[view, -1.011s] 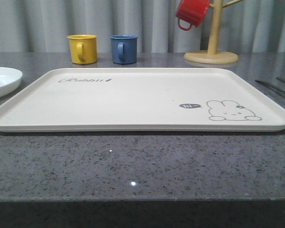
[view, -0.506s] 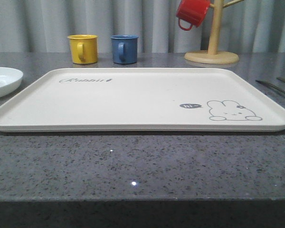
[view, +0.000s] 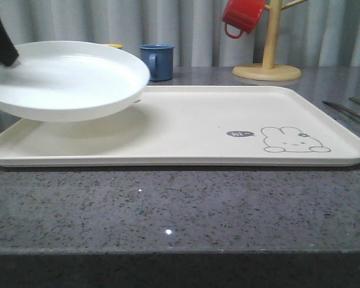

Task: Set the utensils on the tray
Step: 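Grasp the white plate with the left gripper and set it on the tray, then grasp the fork with the right gripper and carry it onto the tray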

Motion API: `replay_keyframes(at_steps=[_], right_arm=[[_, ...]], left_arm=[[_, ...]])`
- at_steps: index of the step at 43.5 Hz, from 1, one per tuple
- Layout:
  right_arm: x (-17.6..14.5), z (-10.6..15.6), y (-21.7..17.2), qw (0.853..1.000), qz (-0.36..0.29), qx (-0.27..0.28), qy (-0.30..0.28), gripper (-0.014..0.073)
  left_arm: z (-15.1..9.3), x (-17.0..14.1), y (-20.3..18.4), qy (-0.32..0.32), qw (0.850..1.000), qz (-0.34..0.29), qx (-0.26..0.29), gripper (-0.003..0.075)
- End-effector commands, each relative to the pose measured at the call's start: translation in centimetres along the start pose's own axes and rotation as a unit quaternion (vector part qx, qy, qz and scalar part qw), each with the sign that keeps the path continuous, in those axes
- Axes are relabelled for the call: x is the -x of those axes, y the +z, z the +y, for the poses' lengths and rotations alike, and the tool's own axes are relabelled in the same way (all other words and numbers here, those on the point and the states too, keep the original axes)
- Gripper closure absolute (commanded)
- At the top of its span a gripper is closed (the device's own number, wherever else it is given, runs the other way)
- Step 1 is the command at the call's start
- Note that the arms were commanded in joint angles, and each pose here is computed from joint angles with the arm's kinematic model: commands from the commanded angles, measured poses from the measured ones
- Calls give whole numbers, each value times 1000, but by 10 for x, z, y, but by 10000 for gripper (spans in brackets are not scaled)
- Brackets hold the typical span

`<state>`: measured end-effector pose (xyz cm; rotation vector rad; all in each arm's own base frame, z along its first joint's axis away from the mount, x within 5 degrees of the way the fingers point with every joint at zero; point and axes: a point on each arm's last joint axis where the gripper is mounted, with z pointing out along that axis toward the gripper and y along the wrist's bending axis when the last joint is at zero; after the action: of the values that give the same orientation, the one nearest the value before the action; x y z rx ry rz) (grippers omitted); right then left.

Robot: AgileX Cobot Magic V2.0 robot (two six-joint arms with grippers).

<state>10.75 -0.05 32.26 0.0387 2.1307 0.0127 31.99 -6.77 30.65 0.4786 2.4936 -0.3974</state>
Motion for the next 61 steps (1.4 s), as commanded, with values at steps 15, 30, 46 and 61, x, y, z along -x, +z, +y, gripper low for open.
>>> replay_keyframes(at_steps=[15,30,46,61], right_arm=[[13,-1,-3,999,-42,-3,-5,161],[13,-1,-3,999,-42,-3,-5,161],[14,0,-3,999,-49,0,-1,161],[46,16,30,994,97,37,-27,161]], left_arm=[[-21,12,45,-30,998,-2,-57,549],[-67,14,-48,111,992,-59,-31,434],[-121,-95,-103,194,977,-82,9,435],[-121,-95,-103,194,977,-83,9,435]])
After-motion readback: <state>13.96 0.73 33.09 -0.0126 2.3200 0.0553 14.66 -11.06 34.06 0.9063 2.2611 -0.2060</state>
